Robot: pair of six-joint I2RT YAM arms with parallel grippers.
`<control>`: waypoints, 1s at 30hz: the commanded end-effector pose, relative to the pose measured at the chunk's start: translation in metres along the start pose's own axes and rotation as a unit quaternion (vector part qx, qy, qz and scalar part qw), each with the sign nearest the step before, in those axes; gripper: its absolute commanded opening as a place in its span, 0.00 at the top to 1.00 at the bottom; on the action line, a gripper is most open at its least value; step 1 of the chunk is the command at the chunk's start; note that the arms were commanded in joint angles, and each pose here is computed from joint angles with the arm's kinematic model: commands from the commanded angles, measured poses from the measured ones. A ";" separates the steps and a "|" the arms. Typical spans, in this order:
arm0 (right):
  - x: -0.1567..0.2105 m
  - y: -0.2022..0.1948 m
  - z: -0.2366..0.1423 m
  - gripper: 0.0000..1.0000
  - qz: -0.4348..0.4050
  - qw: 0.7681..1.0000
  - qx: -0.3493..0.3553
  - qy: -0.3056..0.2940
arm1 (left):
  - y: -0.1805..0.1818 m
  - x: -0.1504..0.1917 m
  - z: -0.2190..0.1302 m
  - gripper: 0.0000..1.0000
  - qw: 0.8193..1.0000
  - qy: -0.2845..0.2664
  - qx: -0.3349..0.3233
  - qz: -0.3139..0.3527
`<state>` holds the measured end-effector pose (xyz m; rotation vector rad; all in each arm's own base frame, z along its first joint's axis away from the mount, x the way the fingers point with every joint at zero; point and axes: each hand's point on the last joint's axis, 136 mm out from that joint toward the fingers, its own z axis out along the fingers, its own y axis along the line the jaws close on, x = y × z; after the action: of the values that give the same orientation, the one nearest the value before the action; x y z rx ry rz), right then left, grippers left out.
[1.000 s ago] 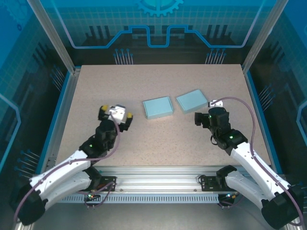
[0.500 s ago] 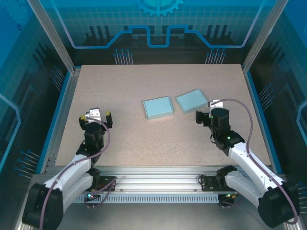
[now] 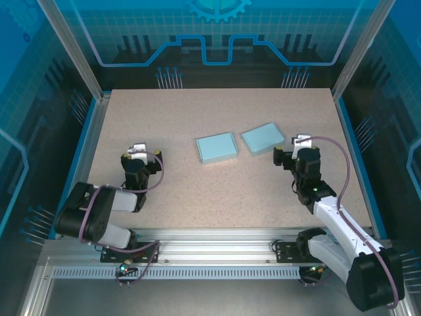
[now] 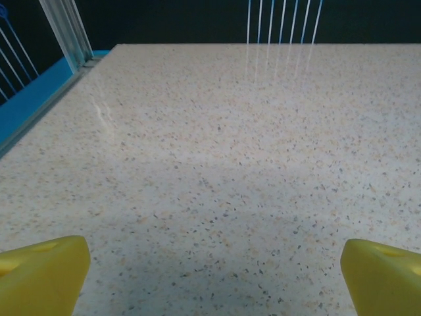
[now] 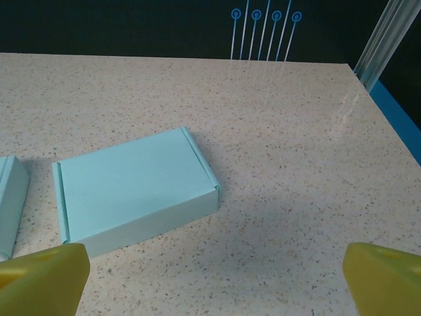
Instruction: Fold the paper box
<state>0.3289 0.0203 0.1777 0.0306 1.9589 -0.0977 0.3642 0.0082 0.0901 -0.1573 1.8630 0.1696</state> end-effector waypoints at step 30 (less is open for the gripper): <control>0.032 0.021 0.064 0.00 -0.034 0.992 -0.117 -0.015 | -0.009 -0.015 0.029 0.01 0.996 0.020 0.080 -0.040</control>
<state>0.3739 0.0299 0.1223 -0.1600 1.9572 0.0490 0.3931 0.0077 0.0871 -0.1234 1.9202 -0.0055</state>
